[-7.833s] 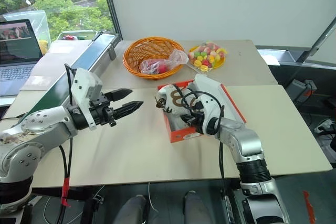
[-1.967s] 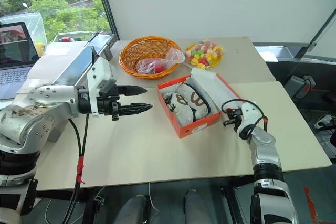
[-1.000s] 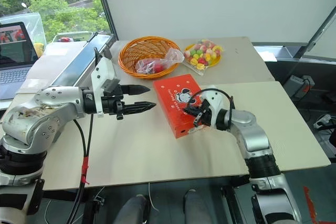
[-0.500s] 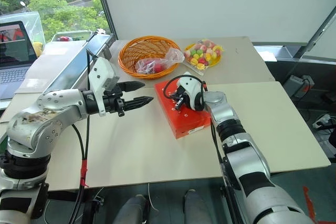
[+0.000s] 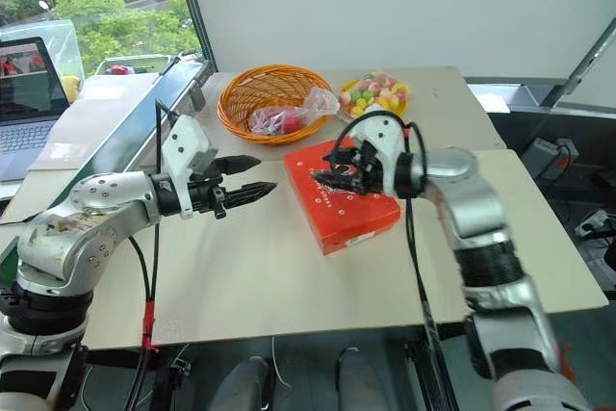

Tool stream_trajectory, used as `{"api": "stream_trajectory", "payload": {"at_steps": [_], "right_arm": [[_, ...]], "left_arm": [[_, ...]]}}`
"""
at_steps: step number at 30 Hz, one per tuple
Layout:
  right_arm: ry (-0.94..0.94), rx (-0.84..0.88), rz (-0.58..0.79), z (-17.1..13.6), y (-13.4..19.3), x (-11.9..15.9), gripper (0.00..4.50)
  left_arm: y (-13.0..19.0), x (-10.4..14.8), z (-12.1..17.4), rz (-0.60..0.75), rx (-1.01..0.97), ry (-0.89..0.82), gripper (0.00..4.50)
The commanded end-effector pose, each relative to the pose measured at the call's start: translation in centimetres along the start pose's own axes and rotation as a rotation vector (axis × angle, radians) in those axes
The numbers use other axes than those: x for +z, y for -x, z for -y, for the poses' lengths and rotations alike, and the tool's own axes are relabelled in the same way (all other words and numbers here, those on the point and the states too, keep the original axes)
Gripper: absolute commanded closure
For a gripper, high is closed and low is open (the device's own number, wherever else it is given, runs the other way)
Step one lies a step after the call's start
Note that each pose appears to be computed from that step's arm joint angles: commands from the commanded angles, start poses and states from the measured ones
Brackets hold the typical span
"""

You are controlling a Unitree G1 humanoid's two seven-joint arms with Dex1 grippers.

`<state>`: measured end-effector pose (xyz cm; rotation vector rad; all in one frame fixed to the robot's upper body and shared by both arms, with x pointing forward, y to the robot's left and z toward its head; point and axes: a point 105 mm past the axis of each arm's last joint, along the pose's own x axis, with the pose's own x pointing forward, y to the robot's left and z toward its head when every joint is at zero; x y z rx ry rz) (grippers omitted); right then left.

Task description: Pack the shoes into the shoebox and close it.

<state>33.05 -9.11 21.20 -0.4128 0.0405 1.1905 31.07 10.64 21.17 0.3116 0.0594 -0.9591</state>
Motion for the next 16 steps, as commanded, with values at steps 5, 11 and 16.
{"api": "stream_trajectory", "payload": {"at_steps": [5,11,16], "right_arm": [[-0.035,0.011,-0.080,-1.5,3.5,-1.1,0.06],[-0.107,-0.112,-0.092,0.1,5.4,-2.7,0.06],[-0.129,-0.220,-0.079,1.4,6.0,-3.3,0.06]], "left_arm": [[0.9,0.3,0.2,0.044,-0.044,-0.043,1.73],[1.5,-1.2,-0.7,0.023,-0.020,-0.018,1.73],[1.3,-2.5,-1.5,0.007,0.022,0.012,1.73]]}}
